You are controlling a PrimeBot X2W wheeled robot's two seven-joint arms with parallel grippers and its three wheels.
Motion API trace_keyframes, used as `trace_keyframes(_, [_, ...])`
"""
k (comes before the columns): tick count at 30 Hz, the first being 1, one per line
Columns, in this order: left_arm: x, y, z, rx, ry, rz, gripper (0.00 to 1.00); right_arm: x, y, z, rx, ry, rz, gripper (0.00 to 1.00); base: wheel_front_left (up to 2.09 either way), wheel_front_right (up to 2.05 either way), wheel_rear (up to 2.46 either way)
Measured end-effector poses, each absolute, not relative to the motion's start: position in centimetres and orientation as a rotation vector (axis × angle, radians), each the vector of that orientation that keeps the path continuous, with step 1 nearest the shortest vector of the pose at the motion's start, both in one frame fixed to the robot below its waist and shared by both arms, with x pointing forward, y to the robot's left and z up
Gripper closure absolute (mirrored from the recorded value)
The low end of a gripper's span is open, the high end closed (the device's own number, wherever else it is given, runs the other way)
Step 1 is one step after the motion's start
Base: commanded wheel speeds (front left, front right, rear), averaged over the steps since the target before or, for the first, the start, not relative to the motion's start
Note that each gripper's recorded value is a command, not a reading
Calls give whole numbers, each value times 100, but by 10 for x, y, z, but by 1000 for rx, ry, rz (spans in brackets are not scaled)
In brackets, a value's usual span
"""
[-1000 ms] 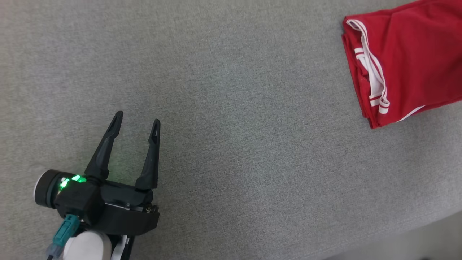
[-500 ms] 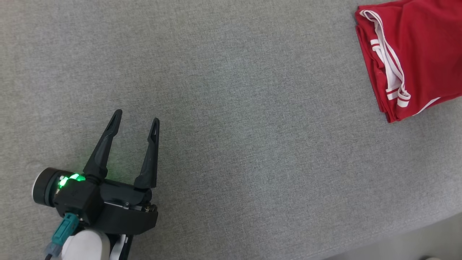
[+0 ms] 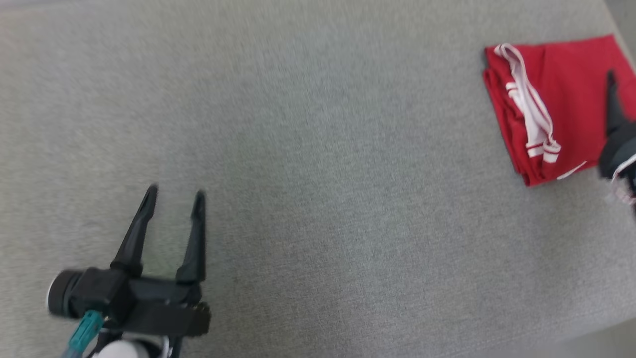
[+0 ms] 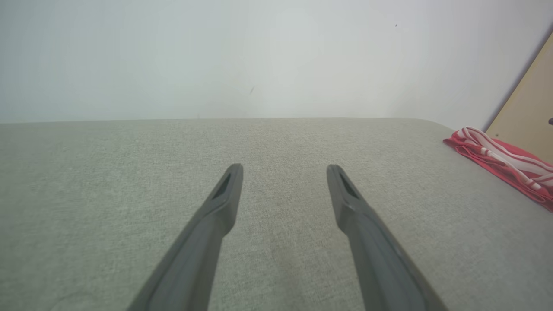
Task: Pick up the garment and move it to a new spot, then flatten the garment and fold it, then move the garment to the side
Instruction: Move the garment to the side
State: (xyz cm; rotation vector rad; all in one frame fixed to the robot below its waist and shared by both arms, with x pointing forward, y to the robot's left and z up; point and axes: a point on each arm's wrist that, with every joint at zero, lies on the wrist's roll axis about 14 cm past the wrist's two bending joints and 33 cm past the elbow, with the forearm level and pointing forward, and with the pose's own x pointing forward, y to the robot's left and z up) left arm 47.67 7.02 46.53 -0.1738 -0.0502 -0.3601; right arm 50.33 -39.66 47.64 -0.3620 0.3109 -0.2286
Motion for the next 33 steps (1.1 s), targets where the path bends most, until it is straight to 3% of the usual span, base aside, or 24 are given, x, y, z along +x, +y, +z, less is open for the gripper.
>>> trace_keyframes(12, [417, 134, 490, -116, -55, -178, 0, 445, -322, 501, -126, 69, -125, 0, 0, 0, 0])
trace_keyframes(20, [373, 163, 505, -111, -82, -96, 0, 403, -268, 494, -26, 37, -32, 0, 0, 0, 0])
trace_keyframes(33, [339, 175, 507, -130, -88, -35, 0, 378, -209, 486, 50, 48, 87, 0, 0, 0, 0])
